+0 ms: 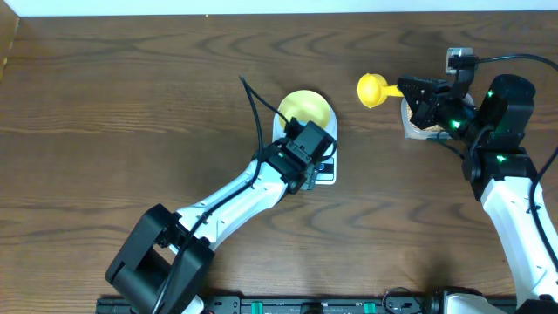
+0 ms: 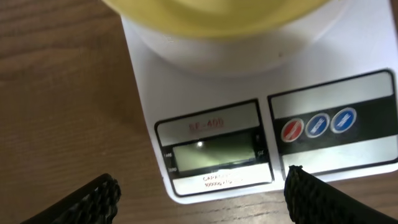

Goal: Scoop item into bowl and weigh 50g on scale
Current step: 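Lower the left gripper toward the scale's red power button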

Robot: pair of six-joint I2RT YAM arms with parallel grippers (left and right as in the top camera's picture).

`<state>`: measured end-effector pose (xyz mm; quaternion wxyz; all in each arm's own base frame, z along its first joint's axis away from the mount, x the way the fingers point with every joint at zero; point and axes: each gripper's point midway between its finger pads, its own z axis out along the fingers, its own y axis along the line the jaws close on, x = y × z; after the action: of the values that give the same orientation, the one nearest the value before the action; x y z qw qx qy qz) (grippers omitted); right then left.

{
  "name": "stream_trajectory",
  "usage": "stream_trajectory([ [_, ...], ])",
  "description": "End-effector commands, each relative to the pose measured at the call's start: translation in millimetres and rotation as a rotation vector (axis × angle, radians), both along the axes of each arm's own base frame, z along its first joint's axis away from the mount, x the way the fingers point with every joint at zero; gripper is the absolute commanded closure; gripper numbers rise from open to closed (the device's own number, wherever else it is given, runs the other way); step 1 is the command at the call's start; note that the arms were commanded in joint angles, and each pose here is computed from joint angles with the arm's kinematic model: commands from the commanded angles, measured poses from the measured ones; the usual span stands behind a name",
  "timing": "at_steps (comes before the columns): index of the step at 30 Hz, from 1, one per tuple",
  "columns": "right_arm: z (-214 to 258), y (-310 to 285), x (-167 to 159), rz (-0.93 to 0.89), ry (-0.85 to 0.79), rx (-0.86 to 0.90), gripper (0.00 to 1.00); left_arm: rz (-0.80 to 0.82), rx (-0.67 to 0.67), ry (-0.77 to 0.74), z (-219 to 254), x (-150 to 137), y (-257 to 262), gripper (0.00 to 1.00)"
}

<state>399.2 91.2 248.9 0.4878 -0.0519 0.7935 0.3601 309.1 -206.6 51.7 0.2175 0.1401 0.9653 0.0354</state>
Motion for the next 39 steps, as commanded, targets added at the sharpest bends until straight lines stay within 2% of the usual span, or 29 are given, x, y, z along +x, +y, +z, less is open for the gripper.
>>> stream_trajectory([
  [1, 19.4, -1.9, 1.2, 0.004, -0.057, -0.015, 0.99, 0.015, 0.015, -0.008, -2.1, 1.5, 2.9, 0.14],
  [39, 19.5, -2.1, 1.3, 0.005, -0.063, -0.021, 0.99, -0.002, 0.020, -0.006, -2.2, 0.0, 1.1, 0.14],
])
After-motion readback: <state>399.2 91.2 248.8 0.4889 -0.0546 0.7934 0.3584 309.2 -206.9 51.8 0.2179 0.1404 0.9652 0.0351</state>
